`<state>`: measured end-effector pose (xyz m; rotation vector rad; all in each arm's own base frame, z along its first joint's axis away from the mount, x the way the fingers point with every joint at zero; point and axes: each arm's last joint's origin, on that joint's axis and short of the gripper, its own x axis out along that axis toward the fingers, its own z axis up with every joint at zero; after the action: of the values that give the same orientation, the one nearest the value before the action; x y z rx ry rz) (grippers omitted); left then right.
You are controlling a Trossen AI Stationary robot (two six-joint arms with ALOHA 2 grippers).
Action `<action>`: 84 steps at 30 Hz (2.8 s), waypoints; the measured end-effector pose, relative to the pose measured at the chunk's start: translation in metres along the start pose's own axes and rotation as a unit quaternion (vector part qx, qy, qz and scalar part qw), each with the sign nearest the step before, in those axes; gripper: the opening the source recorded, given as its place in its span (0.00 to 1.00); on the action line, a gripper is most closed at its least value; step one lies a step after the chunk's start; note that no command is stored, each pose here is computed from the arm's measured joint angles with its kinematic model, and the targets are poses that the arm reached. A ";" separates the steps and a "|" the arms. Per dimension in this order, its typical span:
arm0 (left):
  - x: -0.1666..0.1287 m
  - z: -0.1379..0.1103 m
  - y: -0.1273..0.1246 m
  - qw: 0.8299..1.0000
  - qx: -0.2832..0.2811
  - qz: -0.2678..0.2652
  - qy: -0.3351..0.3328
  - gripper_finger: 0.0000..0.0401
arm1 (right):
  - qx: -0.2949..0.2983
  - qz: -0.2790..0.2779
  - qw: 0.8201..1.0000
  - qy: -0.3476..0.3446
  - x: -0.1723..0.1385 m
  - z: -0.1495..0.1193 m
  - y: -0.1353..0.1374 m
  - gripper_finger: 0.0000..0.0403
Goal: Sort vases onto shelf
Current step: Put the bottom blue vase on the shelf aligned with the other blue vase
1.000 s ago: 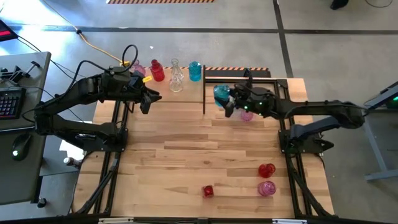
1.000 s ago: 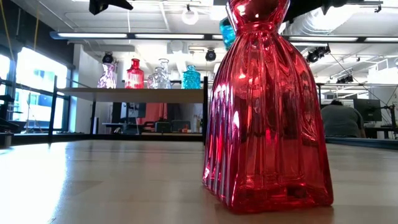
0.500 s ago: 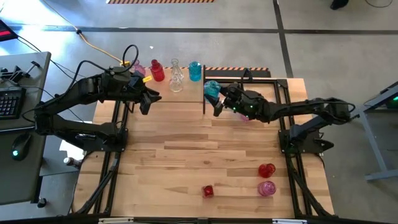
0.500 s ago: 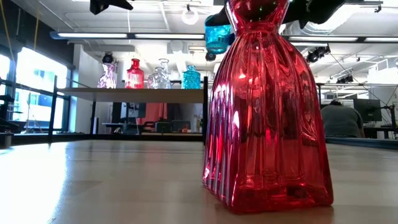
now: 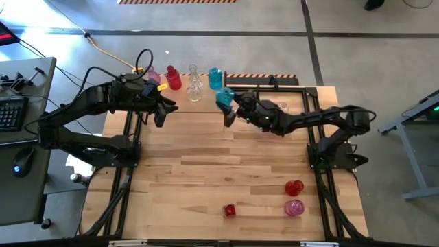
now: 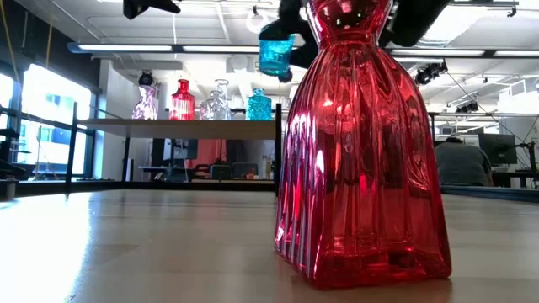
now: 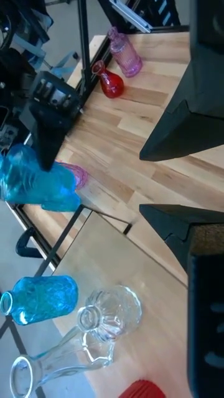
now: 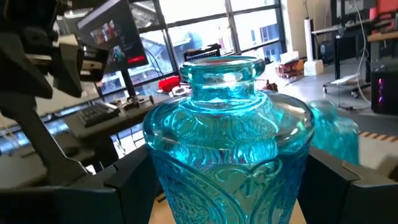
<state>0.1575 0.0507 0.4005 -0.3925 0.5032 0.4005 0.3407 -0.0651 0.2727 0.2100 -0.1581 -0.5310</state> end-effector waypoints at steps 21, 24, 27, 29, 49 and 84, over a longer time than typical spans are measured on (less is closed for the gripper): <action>0.000 0.000 0.000 0.999 0.036 0.002 0.000 0.28 | -0.014 -0.067 0.997 0.033 0.056 -0.032 -0.003 0.69; 0.000 0.000 0.000 0.999 0.036 0.002 0.000 0.28 | -0.027 -0.068 0.996 0.041 0.058 -0.038 -0.004 0.69; 0.000 0.000 0.000 0.999 0.036 0.002 0.000 0.28 | -0.037 -0.075 0.996 0.043 0.059 -0.038 -0.008 0.69; 0.000 0.000 0.000 0.999 0.036 0.002 0.000 0.28 | -0.042 -0.082 0.995 0.044 0.060 -0.038 -0.012 0.69; 0.000 -0.001 0.000 0.998 0.070 0.002 0.003 0.28 | -0.053 -0.071 0.993 0.082 0.080 -0.053 -0.027 0.69; 0.000 -0.001 0.000 0.998 0.070 0.002 0.002 0.28 | -0.060 -0.113 0.987 0.098 0.081 -0.054 -0.039 0.69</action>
<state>0.1571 0.0506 0.4000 -0.2575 0.5332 0.3660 0.4019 -0.1315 0.2188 0.1624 0.0896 -0.7387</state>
